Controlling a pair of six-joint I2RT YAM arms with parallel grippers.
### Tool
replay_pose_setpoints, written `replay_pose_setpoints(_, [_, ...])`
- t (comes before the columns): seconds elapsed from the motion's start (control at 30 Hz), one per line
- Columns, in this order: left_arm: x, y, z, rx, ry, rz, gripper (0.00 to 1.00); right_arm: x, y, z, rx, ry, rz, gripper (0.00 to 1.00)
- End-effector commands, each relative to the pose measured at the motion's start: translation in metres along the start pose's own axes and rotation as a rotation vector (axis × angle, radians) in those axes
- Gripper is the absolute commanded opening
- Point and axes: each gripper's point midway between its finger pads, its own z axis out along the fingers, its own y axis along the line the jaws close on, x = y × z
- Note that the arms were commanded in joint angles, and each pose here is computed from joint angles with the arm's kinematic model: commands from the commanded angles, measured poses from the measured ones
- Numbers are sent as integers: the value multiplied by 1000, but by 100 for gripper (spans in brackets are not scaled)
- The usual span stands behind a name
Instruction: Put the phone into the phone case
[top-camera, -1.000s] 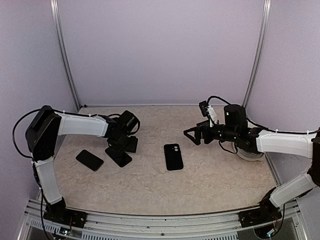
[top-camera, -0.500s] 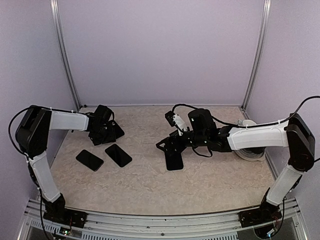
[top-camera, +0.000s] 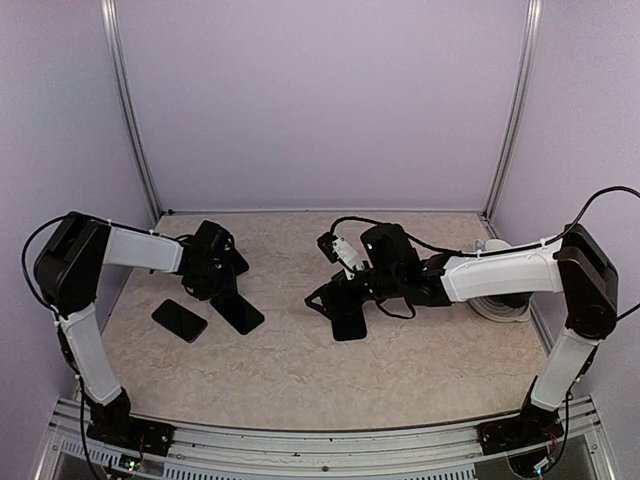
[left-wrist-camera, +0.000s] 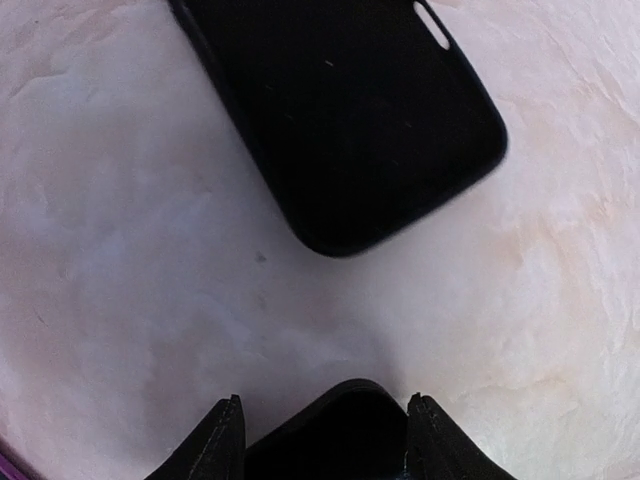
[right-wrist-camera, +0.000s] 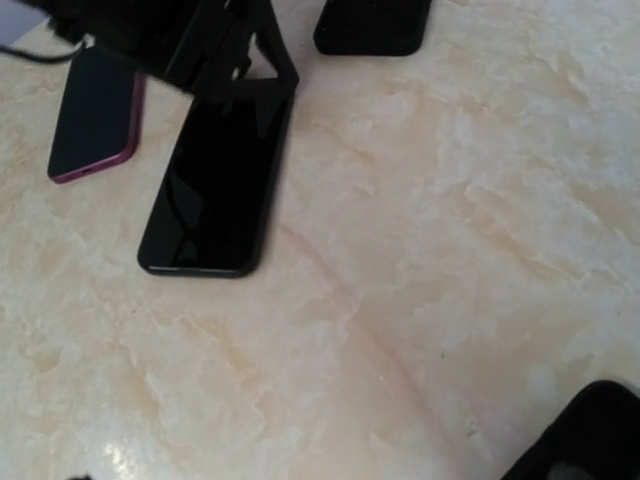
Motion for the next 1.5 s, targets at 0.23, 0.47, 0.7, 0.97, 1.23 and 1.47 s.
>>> replay_pose_setpoints(0.23, [76,-58,-12,81,149,124,53,16,8,38,87,88,-115,99])
replay_pose_setpoints(0.47, [111,-91,-23,165,220,146,53,43,33,67,125,210,-211,99])
replay_pose_setpoints(0.7, [133,-91,-36,216,277,128,52,65,65,80,89,318,-246,99])
replay_pose_setpoints(0.97, [108,-78,-61,218,154,43,56,78,77,78,73,344,-223,99])
replay_pose_setpoints(1.23, [42,-32,-96,105,-75,-81,72,87,70,90,99,409,-244,99])
replay_pose_setpoints(1.47, [23,-15,-113,107,-142,-134,75,99,70,99,116,517,-189,99])
